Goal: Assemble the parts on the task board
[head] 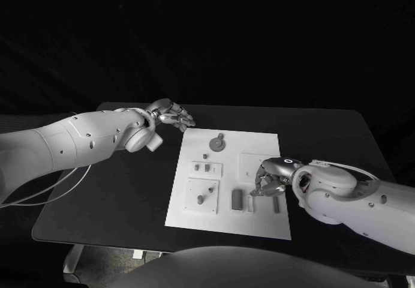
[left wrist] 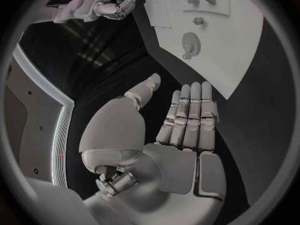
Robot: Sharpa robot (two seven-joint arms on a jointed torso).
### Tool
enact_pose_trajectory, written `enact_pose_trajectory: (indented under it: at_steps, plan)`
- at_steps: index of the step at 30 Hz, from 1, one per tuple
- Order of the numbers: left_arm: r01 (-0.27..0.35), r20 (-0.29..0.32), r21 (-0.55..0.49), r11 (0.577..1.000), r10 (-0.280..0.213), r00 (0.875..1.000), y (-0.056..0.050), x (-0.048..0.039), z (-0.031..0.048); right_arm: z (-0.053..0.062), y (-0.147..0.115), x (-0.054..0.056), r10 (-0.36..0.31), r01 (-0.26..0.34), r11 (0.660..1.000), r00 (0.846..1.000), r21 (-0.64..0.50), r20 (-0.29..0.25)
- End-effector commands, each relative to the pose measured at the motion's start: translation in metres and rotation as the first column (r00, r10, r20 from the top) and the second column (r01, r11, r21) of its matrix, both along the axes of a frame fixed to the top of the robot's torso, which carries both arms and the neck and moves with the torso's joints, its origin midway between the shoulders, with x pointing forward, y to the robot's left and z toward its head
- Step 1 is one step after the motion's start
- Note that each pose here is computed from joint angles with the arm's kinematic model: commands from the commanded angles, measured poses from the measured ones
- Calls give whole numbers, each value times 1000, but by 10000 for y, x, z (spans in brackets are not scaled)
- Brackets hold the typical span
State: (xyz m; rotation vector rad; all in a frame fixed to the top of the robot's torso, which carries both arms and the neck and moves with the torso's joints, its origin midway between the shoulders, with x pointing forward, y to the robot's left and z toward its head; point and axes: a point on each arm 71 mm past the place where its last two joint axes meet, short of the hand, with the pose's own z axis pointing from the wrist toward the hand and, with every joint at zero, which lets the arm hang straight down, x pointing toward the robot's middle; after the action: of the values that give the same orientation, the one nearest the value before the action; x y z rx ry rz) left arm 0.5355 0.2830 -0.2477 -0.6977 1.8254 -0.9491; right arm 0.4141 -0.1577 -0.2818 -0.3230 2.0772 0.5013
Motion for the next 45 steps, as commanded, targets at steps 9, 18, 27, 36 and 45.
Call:
enact_pose_trajectory:
  at_steps: [9, 18, 27, 36, 45]
  plan:
    - [10, 8, -5, 1000, -10, 1000, -17, -4, 14, -57, -444, 33, -155, 127, 984, 957, -128, -245]
    - [9, 11, -5, 1000, -9, 1000, -31, -10, 16, -109, -676, 44, -244, 186, 955, 935, -230, -255]
    - [11, 16, -8, 1000, -11, 1000, -45, -11, 20, -187, -707, 31, -262, 198, 948, 930, -249, -259]
    - [11, 16, -8, 1000, -11, 1000, -46, -11, 20, -352, -576, -26, -236, 173, 954, 937, -245, -258]
    - [9, 15, -6, 1000, -9, 1000, -33, -11, 19, -386, -487, -40, -217, 154, 959, 939, -237, -266]
